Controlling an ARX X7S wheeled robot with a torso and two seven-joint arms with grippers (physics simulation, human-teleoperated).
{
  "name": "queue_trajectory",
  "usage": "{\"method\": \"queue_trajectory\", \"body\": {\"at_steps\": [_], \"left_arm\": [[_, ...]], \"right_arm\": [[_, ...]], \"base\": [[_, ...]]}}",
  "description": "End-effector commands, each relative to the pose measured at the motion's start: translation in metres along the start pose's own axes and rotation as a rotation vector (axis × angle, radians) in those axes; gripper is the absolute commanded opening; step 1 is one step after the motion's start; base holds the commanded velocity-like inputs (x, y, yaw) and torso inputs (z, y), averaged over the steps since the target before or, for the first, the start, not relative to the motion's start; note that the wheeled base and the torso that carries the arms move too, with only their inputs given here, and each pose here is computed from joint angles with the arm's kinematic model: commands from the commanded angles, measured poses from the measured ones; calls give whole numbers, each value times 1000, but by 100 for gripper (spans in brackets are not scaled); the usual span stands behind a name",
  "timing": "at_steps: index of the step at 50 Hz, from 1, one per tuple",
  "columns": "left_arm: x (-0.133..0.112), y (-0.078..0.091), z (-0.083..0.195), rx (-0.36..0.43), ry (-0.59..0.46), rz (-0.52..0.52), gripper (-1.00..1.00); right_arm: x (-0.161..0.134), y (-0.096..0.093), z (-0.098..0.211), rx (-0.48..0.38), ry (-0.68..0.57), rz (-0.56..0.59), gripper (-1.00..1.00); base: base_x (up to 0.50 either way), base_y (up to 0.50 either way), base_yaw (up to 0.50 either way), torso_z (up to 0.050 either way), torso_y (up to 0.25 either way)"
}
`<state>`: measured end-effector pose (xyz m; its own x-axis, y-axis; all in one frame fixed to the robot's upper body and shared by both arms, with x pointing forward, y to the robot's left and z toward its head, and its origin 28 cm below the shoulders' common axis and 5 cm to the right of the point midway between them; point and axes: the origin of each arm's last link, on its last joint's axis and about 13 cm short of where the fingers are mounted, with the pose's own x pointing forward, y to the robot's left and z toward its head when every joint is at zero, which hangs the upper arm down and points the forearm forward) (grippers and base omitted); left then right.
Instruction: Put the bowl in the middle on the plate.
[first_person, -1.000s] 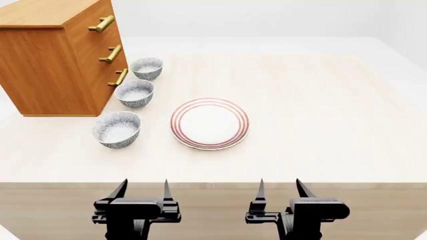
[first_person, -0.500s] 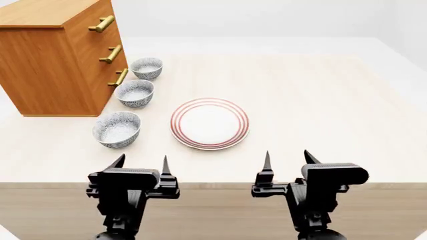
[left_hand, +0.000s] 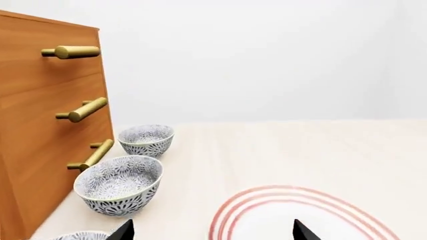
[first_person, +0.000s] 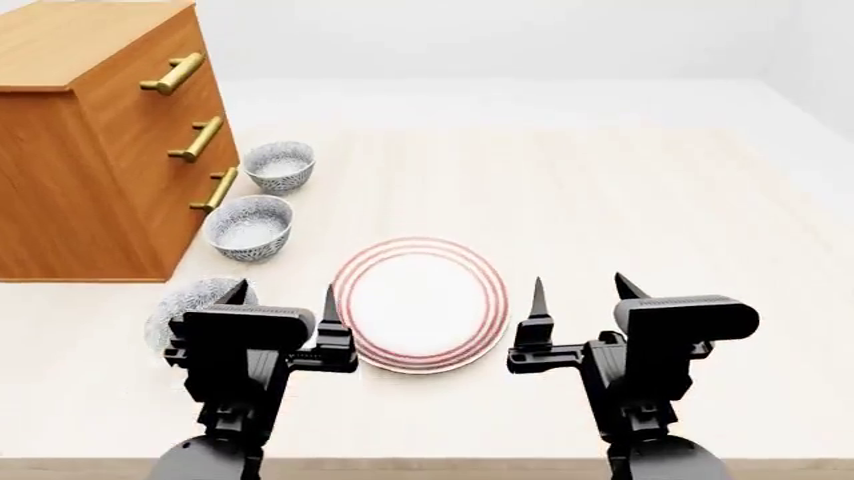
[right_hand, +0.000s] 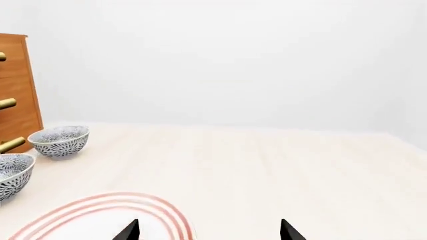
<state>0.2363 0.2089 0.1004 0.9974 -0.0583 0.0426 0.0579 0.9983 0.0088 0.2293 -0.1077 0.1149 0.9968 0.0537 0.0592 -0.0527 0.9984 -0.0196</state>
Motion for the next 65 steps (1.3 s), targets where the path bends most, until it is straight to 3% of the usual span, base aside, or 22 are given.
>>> {"method": "queue_trajectory", "body": {"at_steps": [1, 32, 40, 46, 50, 51, 55, 65], "left_arm": [[0, 0, 2, 4, -4, -2, 100], [0, 1, -2, 18, -3, 1, 100], [1, 1, -1, 17, 2, -3, 100], [1, 0, 17, 9, 55, -23, 100], [6, 1, 28, 67, 81, 17, 100], [9, 1, 40, 69, 126, 21, 100], [18, 4, 59, 68, 131, 14, 100], [37, 10, 72, 91, 237, 25, 100]], "right_arm": [[1, 0, 2, 1, -3, 5, 100], [2, 1, -2, 4, 0, 14, 100], [2, 3, -2, -5, -1, 32, 100], [3, 3, 0, -12, 5, 31, 100], [3, 2, 0, -10, 4, 31, 100], [2, 1, 0, -7, 2, 31, 100], [0, 1, -1, -1, 2, 28, 100], [1, 0, -3, 7, 1, 25, 100]], "base": [[500, 0, 0, 0, 0], [500, 0, 0, 0, 1], [0, 0, 0, 0, 0], [0, 0, 0, 0, 0], [0, 0, 0, 0, 0], [0, 0, 0, 0, 0], [0, 0, 0, 0, 0], [0, 0, 0, 0, 0]]}}
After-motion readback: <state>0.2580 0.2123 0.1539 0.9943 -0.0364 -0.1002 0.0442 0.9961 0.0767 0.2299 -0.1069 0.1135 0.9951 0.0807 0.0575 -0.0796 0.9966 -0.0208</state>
